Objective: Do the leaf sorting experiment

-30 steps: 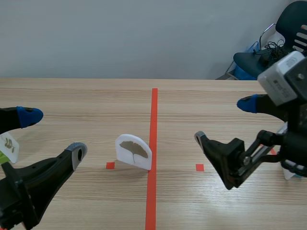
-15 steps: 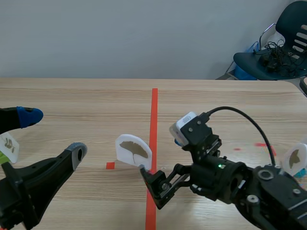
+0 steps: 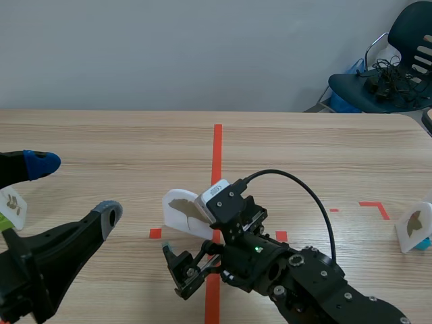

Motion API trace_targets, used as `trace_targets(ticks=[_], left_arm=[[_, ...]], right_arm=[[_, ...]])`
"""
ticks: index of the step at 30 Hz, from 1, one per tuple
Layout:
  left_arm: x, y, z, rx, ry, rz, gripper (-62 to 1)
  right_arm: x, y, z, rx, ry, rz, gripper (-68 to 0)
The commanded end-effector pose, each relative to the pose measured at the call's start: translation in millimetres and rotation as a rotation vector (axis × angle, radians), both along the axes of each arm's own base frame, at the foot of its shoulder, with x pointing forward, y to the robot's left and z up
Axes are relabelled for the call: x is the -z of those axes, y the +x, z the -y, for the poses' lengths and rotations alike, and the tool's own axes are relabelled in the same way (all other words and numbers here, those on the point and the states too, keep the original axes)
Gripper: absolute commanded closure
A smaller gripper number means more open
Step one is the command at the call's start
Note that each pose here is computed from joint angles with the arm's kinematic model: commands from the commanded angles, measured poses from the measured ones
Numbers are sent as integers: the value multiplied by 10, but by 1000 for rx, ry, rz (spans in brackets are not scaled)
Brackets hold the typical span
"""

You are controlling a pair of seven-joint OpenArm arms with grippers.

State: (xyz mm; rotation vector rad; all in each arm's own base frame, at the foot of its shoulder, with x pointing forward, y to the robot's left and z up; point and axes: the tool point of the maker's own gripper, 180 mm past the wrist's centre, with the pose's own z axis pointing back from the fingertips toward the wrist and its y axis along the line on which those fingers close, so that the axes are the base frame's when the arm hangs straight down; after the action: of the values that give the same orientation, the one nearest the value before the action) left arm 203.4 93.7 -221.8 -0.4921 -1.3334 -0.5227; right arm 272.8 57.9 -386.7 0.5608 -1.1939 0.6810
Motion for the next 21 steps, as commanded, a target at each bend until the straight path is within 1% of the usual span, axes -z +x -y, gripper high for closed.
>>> trace_targets(ticks=[1, 2, 4, 6, 12, 15, 18, 21], left_arm=[[-76, 24, 6, -1, -16, 24, -623], [-76, 24, 6, -1, -16, 24, -623], [-76, 24, 6, -1, -16, 24, -623], [-76, 24, 6, -1, -16, 24, -623], [-76, 24, 6, -1, -16, 24, -623], [-76, 24, 6, -1, -16, 24, -623], [-76, 24, 6, -1, -16, 24, -623], [-76, 24, 6, -1, -16, 24, -623]], right_arm=[[-157, 96, 9, 0, 17, 47, -415], [-152, 95, 11, 0, 15, 45, -336], [-151, 95, 15, 0, 14, 45, -215], [-151, 95, 15, 0, 14, 45, -154], [-152, 97, 15, 0, 15, 46, -57], [-166, 104, 20, 2, 19, 52, -48], [-274, 162, 69, 12, 28, 86, -48], [-473, 225, 170, 28, 19, 137, -48]])
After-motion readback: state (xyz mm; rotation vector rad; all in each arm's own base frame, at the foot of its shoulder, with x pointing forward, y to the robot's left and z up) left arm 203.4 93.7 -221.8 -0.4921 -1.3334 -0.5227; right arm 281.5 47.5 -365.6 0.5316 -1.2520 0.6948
